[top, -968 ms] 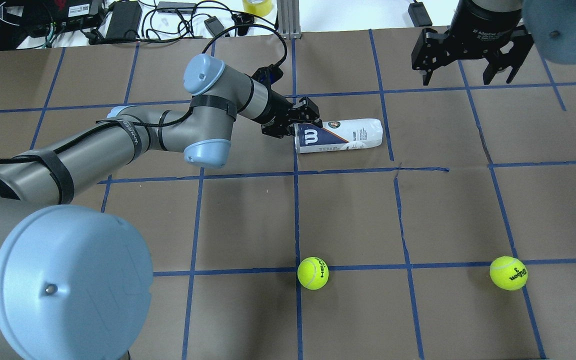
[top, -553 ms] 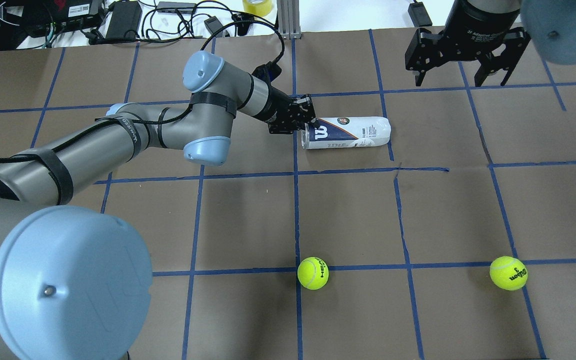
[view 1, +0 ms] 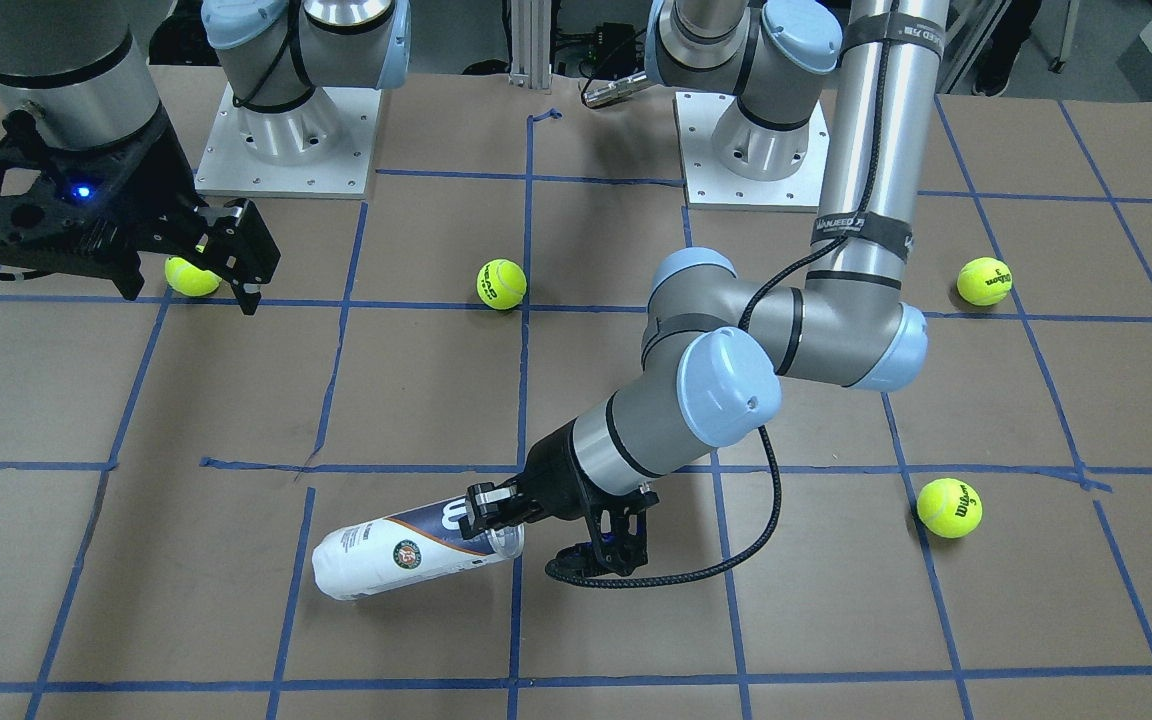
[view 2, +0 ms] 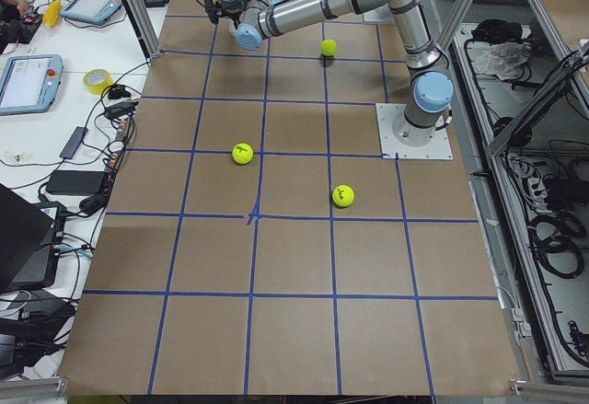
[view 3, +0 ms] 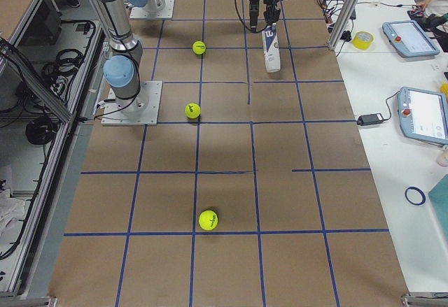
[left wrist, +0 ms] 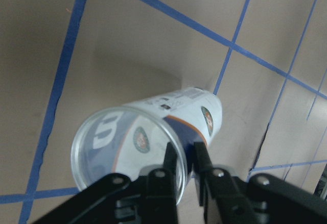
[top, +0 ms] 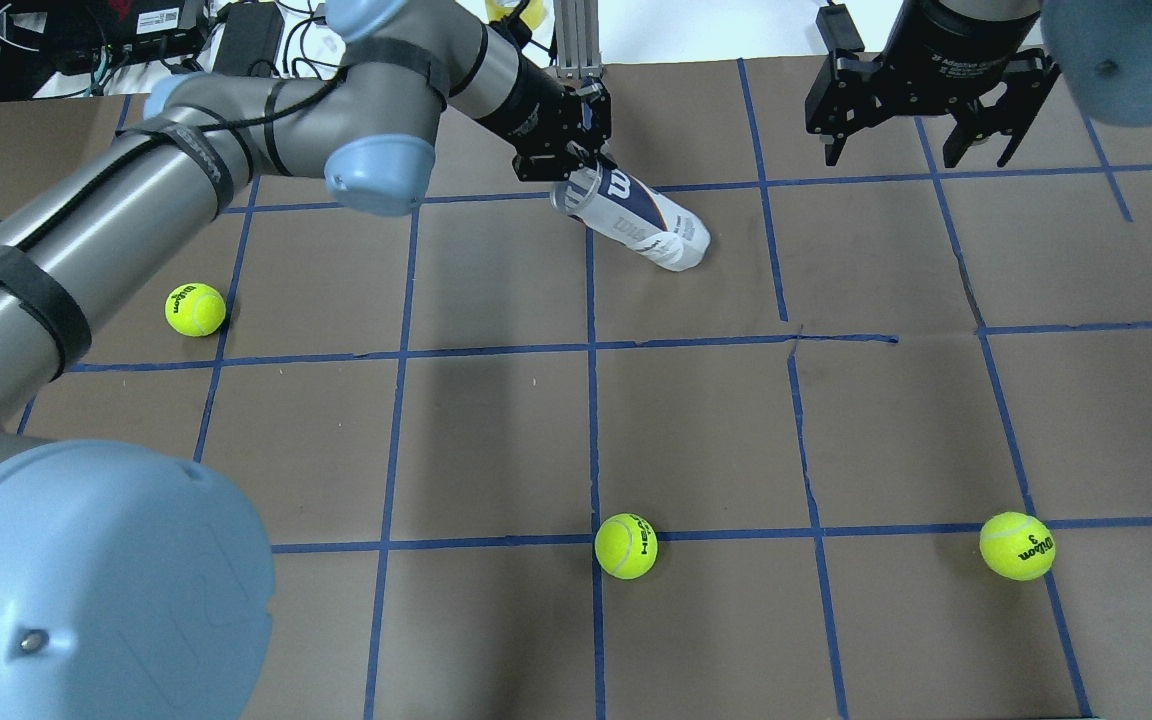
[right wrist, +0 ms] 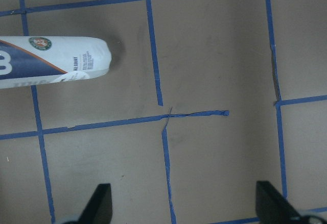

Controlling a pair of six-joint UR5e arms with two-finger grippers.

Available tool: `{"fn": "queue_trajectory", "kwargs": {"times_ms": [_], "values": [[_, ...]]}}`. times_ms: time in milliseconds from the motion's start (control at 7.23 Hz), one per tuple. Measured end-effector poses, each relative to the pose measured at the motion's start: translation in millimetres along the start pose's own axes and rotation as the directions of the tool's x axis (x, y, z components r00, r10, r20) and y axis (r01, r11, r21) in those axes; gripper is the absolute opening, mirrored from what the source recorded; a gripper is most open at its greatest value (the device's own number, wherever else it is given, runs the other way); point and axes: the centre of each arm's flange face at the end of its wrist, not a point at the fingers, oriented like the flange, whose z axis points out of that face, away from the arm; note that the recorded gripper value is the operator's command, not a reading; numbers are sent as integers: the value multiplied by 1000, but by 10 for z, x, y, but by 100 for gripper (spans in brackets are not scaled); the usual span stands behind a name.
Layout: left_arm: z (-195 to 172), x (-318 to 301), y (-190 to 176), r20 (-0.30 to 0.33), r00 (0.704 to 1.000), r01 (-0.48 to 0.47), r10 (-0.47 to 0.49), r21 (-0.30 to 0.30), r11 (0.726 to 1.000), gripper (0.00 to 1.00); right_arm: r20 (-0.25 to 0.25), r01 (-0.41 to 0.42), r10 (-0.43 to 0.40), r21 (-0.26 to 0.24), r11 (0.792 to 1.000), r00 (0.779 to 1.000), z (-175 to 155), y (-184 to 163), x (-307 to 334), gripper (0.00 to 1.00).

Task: Lift up tennis ball bucket
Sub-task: 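Grasp the can's open end with the left gripper and tilt it upright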

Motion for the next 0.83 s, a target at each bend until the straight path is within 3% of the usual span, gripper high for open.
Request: {"fn": "queue_trajectory", "kwargs": {"times_ms": [277, 415, 691, 830], "values": [[-728, 78, -228, 116, 993, -20, 10, 87, 996, 0, 20, 0, 0, -1, 1000, 1000, -7, -9, -22, 100], [-946, 35, -315, 200, 975, -122, 95, 128, 984, 0, 22, 0, 0, -2, 1000, 1000, -4, -12, -25, 100], [-1001, -85, -409, 382, 885, -334, 266, 124, 934, 0, 26, 0, 0, -1, 1000, 1000, -33, 6, -26, 100], [-959, -97, -413, 425, 844, -403, 327, 101, 910, 0, 42, 0, 0, -1, 1000, 999, -49, 16, -41, 100]]}}
